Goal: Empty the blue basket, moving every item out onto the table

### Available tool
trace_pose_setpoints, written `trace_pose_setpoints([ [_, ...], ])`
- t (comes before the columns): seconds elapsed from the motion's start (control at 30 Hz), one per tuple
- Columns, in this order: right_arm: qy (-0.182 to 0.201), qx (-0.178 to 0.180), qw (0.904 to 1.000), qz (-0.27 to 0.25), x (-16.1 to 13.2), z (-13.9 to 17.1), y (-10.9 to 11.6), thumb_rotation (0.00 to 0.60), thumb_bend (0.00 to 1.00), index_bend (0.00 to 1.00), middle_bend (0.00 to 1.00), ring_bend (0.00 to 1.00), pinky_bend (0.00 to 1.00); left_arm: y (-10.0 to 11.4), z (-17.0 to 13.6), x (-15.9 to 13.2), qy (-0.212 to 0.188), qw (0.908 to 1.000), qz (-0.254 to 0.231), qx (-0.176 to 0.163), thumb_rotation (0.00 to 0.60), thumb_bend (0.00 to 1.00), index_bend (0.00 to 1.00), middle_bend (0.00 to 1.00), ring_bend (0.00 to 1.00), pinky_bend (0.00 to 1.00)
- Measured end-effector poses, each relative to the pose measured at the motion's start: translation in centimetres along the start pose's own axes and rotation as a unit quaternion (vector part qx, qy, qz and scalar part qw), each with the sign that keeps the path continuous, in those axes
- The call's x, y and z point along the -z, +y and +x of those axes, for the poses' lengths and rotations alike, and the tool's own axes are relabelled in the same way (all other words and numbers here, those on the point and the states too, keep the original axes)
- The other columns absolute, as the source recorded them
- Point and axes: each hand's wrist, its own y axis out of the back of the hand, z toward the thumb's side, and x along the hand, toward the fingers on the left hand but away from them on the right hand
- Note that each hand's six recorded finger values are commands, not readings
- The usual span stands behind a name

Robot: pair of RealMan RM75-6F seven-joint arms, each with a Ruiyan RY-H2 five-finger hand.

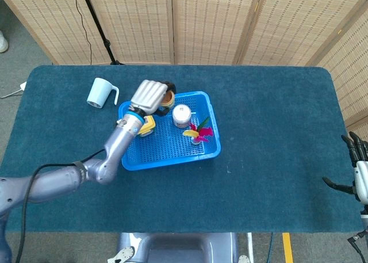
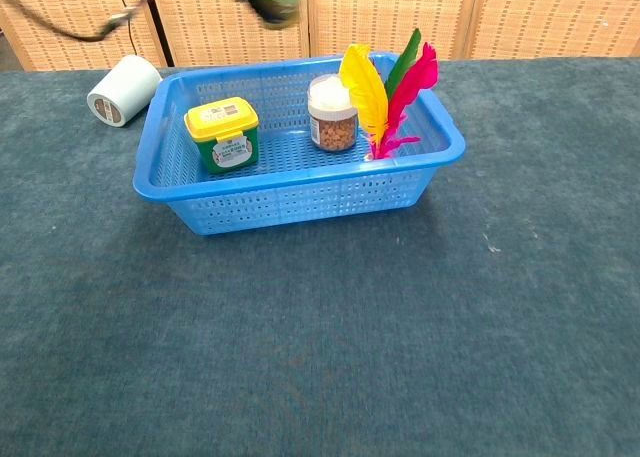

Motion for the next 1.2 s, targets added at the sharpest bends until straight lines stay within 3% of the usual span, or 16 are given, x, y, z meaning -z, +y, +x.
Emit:
trace_pose_setpoints([
  [0.23, 0.008, -0.012, 0.9999, -0.001, -0.4, 0.1, -0.4, 0.6, 0.0, 0.0, 0.0, 0.0, 0.0, -0.7, -8.6, 13.6, 0.126, 0.992, -0.006, -0.012, 0.6, 0.34, 0.55, 0.43, 0.46, 0.5],
  [0.37, 0.013, -0.018, 0.9998, 0.001, -0.7, 0.1, -0.7, 0.6, 0.0, 0.0, 0.0, 0.0, 0.0, -2.1, -12.7, 18.5, 0.17, 0.9854, -0.011, -0.009, 0.6, 0.34, 0.54, 0.43, 0.45, 0.5],
  [0.43, 0.016, -0.021, 0.9997, 0.003, -0.8, 0.1, -0.9, 0.6, 0.0, 0.0, 0.0, 0.0, 0.0, -2.6, -13.9, 20.2, 0.184, 0.9828, -0.011, -0.01, 0.6, 0.33, 0.52, 0.42, 0.42, 0.44],
  [0.47, 0.017, -0.022, 0.9996, 0.004, -0.9, 0.1, -1.0, 0.6, 0.0, 0.0, 0.0, 0.0, 0.0, -2.8, -14.3, 21.1, 0.191, 0.9813, -0.013, -0.011, 0.6, 0.33, 0.47, 0.37, 0.39, 0.39],
  [0.53, 0.019, -0.026, 0.9995, 0.007, -1.1, 0.1, -1.2, 0.6, 0.0, 0.0, 0.0, 0.0, 0.0, -3.2, -14.7, 22.0, 0.199, 0.9798, -0.015, -0.011, 0.6, 0.27, 0.16, 0.12, 0.16, 0.18],
  [0.57, 0.021, -0.027, 0.9994, 0.008, -1.2, 0.1, -1.3, 0.6, 0.0, 0.0, 0.0, 0.0, 0.0, -3.6, -15.0, 22.7, 0.204, 0.9787, -0.017, -0.01, 0.6, 0.25, 0.07, 0.05, 0.09, 0.12],
  [0.6, 0.021, -0.029, 0.9993, 0.009, -1.2, 0.1, -1.4, 0.6, 0.0, 0.0, 0.0, 0.0, 0.0, -4.0, -15.2, 23.1, 0.207, 0.9781, -0.02, -0.007, 0.6, 0.22, 0.0, 0.0, 0.01, 0.05],
  [0.63, 0.022, -0.03, 0.9993, 0.009, -1.3, 0.1, -1.5, 0.6, 0.0, 0.0, 0.0, 0.0, 0.0, -4.6, -15.3, 23.4, 0.209, 0.9777, -0.024, -0.001, 0.6, 0.2, 0.0, 0.0, 0.0, 0.02],
  [0.9, 0.02, -0.032, 0.9992, 0.013, -1.3, 0.1, -1.7, 0.6, 0.0, 0.0, 0.0, 0.0, 0.0, -5.7, -14.9, 22.3, 0.17, 0.9829, -0.071, 0.003, 0.6, 0.14, 0.0, 0.0, 0.0, 0.01],
  [1.2, 0.019, -0.03, 0.9993, 0.011, -1.2, 0.2, -1.5, 0.6, 0.0, 0.0, 0.0, 0.0, 0.0, -3.8, -14.7, 15.2, 0.053, 0.9922, -0.112, -0.003, 0.6, 0.14, 0.0, 0.0, 0.0, 0.04],
])
